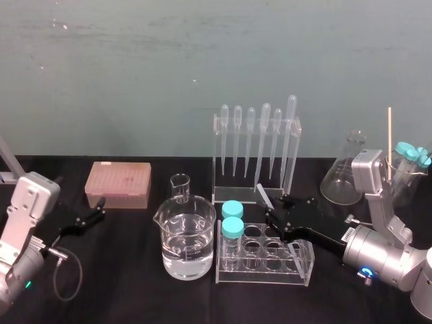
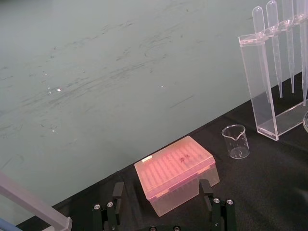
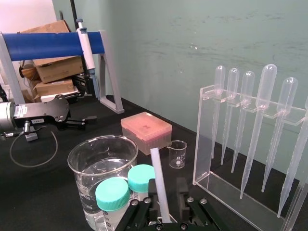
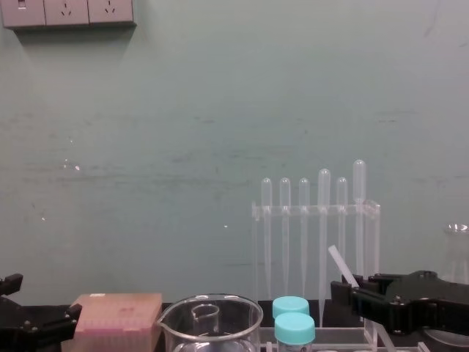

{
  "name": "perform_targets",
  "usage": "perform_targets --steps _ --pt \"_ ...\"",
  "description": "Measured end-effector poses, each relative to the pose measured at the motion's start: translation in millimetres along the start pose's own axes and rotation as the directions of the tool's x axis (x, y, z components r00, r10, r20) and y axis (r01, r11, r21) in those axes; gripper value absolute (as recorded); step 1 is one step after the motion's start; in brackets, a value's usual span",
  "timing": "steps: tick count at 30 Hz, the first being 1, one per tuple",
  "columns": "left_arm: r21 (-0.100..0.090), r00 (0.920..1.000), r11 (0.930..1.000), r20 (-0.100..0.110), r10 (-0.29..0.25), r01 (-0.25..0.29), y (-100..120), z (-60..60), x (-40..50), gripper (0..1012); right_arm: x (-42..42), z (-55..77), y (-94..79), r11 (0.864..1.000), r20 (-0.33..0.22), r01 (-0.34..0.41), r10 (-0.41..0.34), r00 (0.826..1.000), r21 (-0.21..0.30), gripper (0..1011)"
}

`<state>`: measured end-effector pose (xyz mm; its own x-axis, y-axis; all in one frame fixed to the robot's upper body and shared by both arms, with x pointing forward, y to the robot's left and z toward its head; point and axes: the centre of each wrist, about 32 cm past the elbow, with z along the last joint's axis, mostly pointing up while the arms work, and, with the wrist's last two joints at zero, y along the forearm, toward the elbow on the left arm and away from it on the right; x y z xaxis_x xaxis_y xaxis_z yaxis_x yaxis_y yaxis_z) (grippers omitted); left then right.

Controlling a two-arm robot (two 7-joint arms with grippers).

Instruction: Pick up the stirring rod with one hand, then place it down.

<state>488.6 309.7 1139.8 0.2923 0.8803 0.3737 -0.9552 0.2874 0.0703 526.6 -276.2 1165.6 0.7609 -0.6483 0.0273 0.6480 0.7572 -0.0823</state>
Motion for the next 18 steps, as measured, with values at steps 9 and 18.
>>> perform_targets --steps 9,18 --pt "0.0 1.0 1.0 0.0 0.0 0.0 0.0 0.0 0.0 1000 0.0 0.0 0.0 1.0 0.0 0.0 0.0 1.0 0.0 72" --pt "0.0 1.0 1.0 0.0 0.0 0.0 0.0 0.0 0.0 1000 0.0 0.0 0.0 1.0 0.0 -0.001 0.001 1.0 0.0 72"
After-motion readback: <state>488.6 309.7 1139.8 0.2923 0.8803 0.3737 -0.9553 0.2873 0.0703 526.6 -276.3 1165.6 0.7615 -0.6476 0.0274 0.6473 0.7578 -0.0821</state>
